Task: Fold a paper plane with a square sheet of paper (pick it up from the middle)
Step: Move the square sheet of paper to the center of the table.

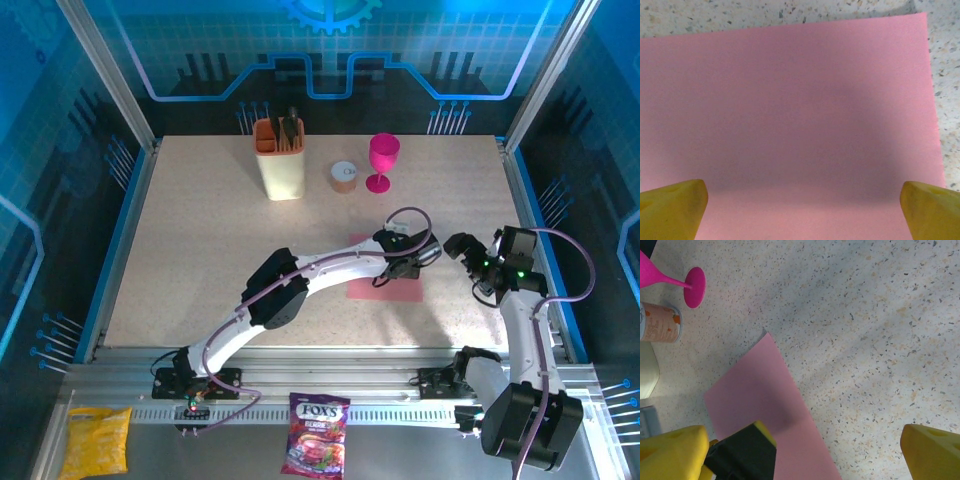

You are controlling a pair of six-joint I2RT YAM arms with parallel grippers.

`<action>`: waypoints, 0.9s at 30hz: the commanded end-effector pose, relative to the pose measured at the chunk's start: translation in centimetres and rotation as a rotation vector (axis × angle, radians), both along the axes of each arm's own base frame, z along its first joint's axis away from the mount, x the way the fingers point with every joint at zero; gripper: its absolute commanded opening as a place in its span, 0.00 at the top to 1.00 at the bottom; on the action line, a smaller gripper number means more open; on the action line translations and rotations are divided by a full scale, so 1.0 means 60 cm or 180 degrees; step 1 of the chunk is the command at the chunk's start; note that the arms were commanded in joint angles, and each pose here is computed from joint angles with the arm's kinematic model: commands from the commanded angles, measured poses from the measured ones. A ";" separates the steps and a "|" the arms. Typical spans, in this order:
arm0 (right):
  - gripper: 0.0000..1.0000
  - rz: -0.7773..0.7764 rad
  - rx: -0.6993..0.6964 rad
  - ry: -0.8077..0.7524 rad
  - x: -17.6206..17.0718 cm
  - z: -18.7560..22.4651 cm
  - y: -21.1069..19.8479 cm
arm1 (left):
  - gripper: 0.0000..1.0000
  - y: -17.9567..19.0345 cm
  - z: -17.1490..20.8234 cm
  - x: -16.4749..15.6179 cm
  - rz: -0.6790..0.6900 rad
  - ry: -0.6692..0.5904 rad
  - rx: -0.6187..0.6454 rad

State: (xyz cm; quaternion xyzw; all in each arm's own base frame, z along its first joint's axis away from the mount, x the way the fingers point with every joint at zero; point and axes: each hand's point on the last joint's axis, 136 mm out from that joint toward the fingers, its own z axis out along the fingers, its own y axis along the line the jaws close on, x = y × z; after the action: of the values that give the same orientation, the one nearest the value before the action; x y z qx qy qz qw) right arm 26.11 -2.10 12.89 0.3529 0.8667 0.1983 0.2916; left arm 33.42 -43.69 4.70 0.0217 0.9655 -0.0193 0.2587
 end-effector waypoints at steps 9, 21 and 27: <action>0.01 0.0156 0.0126 -0.0096 -0.002 0.007 0.016 | 0.00 0.039 -0.050 0.000 0.0134 0.0097 0.0301; 0.01 0.0467 0.0246 -0.0278 -0.004 0.035 0.058 | 0.00 0.136 -0.082 -0.029 0.0184 0.0163 0.0468; 0.01 0.0724 0.0173 -0.0260 -0.013 0.036 0.105 | 0.00 0.218 -0.076 -0.052 0.0158 0.0093 0.0650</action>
State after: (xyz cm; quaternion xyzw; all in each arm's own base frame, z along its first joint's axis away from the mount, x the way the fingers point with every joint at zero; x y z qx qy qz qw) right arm 25.80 2.95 14.97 0.2651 0.8783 0.2648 0.2970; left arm 31.61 -34.98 1.72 -0.0044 0.9642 0.0191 0.2643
